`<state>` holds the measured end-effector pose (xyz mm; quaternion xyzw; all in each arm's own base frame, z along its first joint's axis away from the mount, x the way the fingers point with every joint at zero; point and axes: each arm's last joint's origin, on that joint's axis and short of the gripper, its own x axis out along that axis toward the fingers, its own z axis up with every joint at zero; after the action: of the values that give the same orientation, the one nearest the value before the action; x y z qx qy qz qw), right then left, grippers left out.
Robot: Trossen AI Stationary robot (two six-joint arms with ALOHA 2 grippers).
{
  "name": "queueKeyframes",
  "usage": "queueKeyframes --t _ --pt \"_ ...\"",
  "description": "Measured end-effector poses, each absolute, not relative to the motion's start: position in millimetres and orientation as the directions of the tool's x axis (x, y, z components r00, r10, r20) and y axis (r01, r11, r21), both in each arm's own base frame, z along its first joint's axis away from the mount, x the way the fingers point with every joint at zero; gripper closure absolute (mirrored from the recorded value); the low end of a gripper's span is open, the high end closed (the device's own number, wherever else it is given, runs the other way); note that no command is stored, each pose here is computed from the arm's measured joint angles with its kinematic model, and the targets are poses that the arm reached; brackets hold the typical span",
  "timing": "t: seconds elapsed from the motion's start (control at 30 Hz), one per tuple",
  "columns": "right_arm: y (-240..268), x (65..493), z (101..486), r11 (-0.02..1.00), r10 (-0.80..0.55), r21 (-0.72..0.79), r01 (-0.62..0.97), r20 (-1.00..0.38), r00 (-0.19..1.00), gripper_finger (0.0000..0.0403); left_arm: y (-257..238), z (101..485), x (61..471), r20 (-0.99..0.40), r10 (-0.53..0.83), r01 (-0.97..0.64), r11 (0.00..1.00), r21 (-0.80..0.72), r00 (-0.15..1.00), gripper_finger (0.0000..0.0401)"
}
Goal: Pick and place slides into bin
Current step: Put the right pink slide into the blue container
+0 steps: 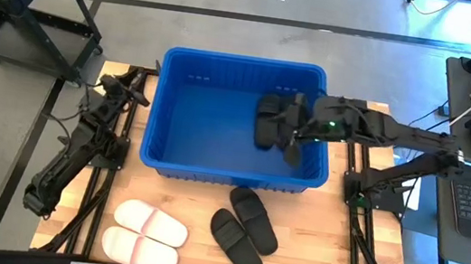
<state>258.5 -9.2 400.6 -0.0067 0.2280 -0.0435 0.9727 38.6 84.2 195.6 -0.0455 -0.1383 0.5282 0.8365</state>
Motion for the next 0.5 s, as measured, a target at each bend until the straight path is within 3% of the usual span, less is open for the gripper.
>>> queueKeyframes --t 0.07,0.2,0.27,0.5 --pt "-10.0 244.1 398.5 0.996 -0.090 -0.030 0.086 -0.389 0.917 0.0164 82.1 203.6 38.3 0.237 0.878 -0.865 0.462 -0.194 0.415 0.0218" --pt "-13.4 210.1 391.8 0.993 -0.112 -0.057 0.099 -0.325 0.939 0.0164 73.2 234.9 31.0 0.305 0.898 -0.921 0.368 -0.126 0.317 0.0218" --pt "-15.5 194.3 385.4 0.990 -0.129 -0.088 0.106 -0.320 0.938 0.0164 64.1 257.4 27.1 0.368 0.874 -0.924 0.372 -0.085 0.318 0.0218" --pt "-23.0 138.7 370.0 0.966 -0.231 -0.175 0.192 -0.238 0.943 0.0164 20.6 336.5 16.3 0.548 0.646 -0.780 0.625 0.019 0.532 0.0218"
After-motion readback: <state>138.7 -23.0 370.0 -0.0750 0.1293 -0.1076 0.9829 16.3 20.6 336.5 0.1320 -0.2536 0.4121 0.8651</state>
